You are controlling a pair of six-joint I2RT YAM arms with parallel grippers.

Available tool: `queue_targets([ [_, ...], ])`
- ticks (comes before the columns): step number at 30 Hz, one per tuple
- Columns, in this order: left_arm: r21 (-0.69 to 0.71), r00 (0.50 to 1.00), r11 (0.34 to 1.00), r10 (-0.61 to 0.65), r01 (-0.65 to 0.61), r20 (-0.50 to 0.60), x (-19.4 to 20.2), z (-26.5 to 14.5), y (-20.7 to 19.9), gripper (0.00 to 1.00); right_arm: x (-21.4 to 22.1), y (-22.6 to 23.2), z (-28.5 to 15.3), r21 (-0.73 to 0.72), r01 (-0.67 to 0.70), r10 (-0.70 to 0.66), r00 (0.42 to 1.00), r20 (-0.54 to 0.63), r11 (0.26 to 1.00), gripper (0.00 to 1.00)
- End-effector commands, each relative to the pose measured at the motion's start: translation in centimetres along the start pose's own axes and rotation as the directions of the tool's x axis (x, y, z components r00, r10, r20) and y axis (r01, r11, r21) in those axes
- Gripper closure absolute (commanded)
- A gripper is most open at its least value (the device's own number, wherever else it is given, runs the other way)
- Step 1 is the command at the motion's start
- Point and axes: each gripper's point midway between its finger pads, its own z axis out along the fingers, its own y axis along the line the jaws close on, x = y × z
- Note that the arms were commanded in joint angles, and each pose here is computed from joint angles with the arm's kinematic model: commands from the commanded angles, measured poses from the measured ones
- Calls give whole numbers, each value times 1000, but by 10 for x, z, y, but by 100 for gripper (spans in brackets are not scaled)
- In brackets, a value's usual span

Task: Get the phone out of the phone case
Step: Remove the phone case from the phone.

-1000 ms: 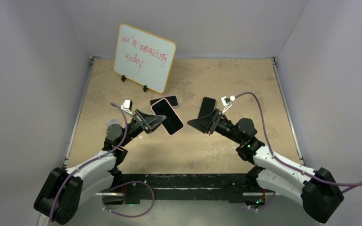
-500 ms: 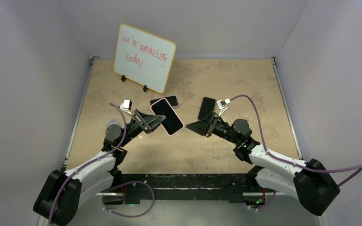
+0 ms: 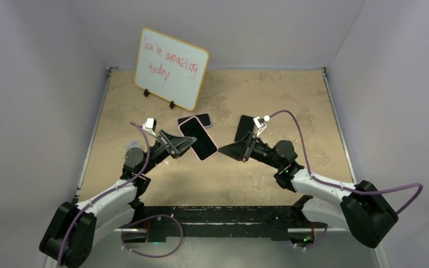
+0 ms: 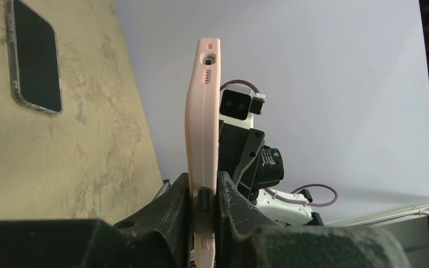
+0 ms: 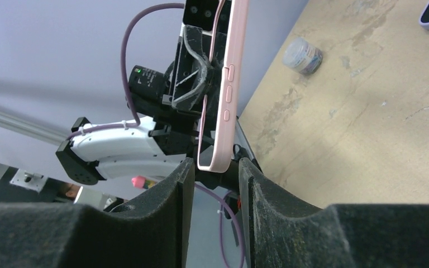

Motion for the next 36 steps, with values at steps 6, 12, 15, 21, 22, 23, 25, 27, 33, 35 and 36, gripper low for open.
queue_targets([
  [6, 149, 999, 988, 46, -48, 15, -8, 4, -49, 100, -10, 29, 9, -127, 28, -28, 1000, -2, 992, 65],
  [12, 153, 999, 987, 44, -46, 11, -7, 4, -50, 100, -9, 29, 9, -128, 22, -23, 1000, -9, 992, 73],
  [15, 157, 999, 986, 48, -48, 6, -7, 5, -52, 100, -8, 28, 9, -129, 23, -25, 1000, -11, 991, 77],
  [21, 160, 999, 986, 41, -40, 0, -6, 5, -52, 100, -7, 29, 8, -132, 27, -29, 1000, -10, 991, 91],
  [22, 159, 999, 987, 40, -40, 0, -6, 6, -52, 100, -7, 29, 7, -134, 30, -32, 999, -11, 991, 94],
  [23, 159, 999, 987, 39, -38, -1, -6, 6, -52, 100, -7, 29, 7, -134, 32, -34, 999, -13, 990, 97],
  [25, 161, 999, 986, 36, -35, -4, -6, 6, -52, 100, -6, 30, 6, -139, 41, -43, 999, -16, 990, 100],
  [27, 162, 1000, 986, 28, -27, -5, -6, 6, -52, 100, -4, 31, 6, -148, 55, -59, 998, -23, 987, 100],
  [33, 167, 1000, 986, 16, -15, -7, -7, 7, -54, 100, 0, 36, 10, -205, 138, -153, 986, -59, 969, 100],
  [35, 170, 1000, 985, 19, -17, -9, -7, 8, -56, 100, 2, 37, 10, -224, 159, -178, 982, -67, 961, 100],
  [36, 171, 1000, 985, 22, -20, -12, -7, 9, -57, 100, 3, 37, 11, -228, 167, -188, 980, -72, 959, 100],
])
